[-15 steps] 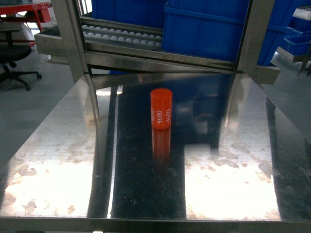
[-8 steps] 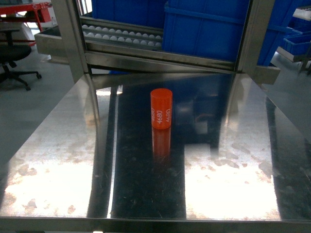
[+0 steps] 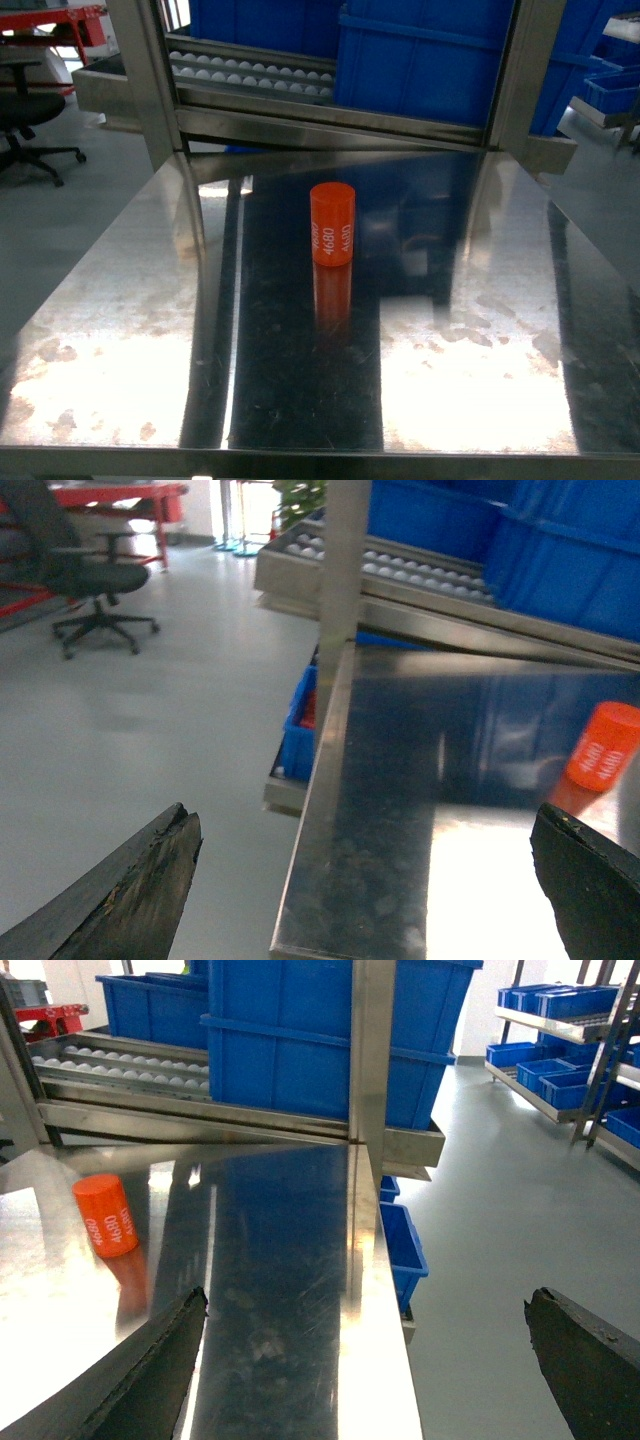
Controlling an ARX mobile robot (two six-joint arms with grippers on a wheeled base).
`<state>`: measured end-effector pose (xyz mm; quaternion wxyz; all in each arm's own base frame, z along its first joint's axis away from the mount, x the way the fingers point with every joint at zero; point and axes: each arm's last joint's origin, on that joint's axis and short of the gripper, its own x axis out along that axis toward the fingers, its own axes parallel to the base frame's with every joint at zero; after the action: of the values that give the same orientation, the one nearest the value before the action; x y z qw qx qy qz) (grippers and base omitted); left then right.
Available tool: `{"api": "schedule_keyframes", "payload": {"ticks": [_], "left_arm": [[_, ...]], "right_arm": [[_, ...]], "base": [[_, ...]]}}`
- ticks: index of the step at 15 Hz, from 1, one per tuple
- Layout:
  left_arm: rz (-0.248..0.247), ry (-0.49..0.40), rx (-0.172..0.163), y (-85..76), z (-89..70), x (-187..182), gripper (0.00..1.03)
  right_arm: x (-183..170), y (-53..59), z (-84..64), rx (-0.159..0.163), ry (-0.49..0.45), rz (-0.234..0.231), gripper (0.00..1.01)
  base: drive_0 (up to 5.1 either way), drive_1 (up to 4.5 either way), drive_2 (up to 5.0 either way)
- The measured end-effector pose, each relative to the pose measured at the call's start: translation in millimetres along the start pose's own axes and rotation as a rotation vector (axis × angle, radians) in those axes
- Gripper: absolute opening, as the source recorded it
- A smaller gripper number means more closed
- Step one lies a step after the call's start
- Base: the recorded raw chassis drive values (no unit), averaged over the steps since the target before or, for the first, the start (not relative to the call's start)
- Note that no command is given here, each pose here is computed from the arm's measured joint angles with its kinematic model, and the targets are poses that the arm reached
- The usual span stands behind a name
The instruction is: Pick capacitor and pack into box
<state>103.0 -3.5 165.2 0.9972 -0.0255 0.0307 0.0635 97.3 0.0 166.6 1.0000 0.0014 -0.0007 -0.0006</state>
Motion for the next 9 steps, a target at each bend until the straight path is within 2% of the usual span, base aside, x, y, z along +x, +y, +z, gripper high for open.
{"api": "schedule_keyframes", "payload": {"ticks": [1, 2, 3, 4, 6, 9], "left_arm": [[0.065, -0.006, -0.018, -1.9, 6.1, 11.4, 0.98], [0.103, -0.038, -0.045, -1.9, 16.9, 26.6, 0.98], [0.053, -0.107, -0.061, -11.9, 39.0, 50.3, 0.98], [-0.042, -0.160, -0.061, -29.1, 57.9, 75.8, 0.98], [-0.114, -0.175, -0.059, -46.5, 66.4, 99.2, 0.98], [-0.160, -0.154, -0.048, -64.8, 66.0, 123.4, 0.98]], "right_arm": [[0.0, 0.1, 0.1, 0.000, -0.001, 0.002, 0.98], [0.0, 0.0, 0.0, 0.000, 0.000, 0.000, 0.98], [0.0, 0.1, 0.0, 0.000, 0.000, 0.002, 0.98], [0.0, 0.0, 0.1, 0.000, -0.001, 0.001, 0.98], [0.0, 0.0, 0.1, 0.000, -0.001, 0.002, 0.98], [0.0, 0.0, 0.0, 0.000, 0.000, 0.001, 0.98]], "base": [[0.0, 0.00, 0.0], [0.0, 0.00, 0.0], [0.0, 0.00, 0.0], [0.0, 0.00, 0.0], [0.0, 0.00, 0.0], [0.0, 0.00, 0.0]]}}
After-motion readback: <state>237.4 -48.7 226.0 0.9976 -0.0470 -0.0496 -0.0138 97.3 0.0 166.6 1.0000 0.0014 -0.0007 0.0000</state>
